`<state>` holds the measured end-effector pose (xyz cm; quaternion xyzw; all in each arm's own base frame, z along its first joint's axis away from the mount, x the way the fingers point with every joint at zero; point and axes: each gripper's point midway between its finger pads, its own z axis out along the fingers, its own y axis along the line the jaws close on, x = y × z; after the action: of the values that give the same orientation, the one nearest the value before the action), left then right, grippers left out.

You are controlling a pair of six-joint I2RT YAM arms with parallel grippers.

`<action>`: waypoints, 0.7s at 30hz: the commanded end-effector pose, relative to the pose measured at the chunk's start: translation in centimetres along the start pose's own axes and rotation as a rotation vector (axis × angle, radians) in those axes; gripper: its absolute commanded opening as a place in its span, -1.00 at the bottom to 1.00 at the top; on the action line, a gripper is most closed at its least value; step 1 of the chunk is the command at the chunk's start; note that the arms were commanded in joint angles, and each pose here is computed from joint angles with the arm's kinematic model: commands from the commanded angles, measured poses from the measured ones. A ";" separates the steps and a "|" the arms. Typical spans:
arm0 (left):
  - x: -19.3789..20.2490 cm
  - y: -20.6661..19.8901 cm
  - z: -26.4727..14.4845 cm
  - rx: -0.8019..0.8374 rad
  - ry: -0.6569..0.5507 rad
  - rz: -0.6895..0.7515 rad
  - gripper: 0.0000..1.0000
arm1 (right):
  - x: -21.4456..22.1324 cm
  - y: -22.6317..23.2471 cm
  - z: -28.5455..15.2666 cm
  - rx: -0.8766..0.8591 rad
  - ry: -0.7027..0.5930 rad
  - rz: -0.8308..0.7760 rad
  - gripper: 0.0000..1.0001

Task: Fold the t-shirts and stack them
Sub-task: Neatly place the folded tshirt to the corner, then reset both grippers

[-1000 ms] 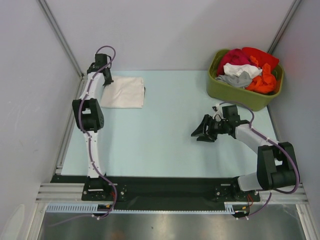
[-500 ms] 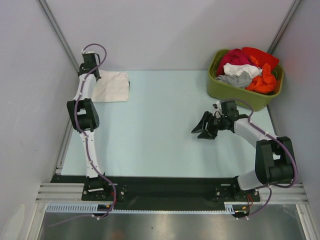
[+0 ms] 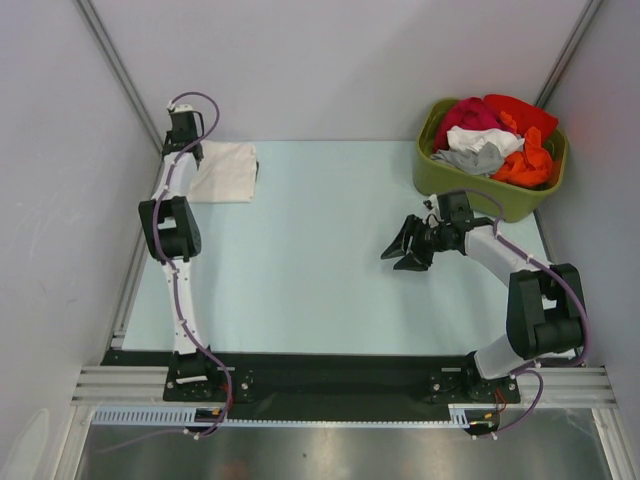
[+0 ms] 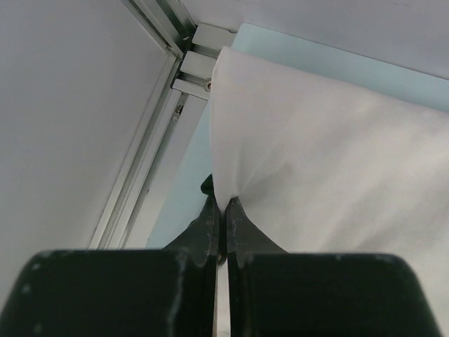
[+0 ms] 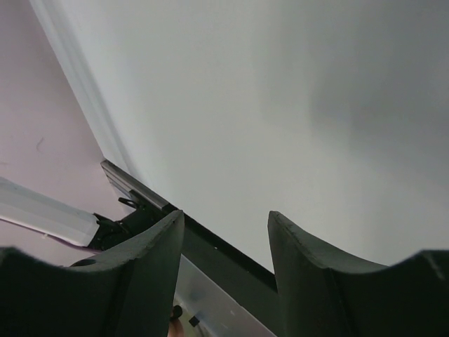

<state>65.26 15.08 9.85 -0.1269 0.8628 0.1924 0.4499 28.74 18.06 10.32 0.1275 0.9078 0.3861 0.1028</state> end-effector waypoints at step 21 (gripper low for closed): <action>-0.6 -9.3 -22.8 0.332 0.065 -0.215 0.62 | -0.8 3.5 -3.5 -0.042 -0.092 -0.145 0.17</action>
<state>56.62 5.94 18.14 -0.1513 0.8676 0.1364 0.4536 29.33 17.98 12.83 0.0889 0.9086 0.3862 0.1320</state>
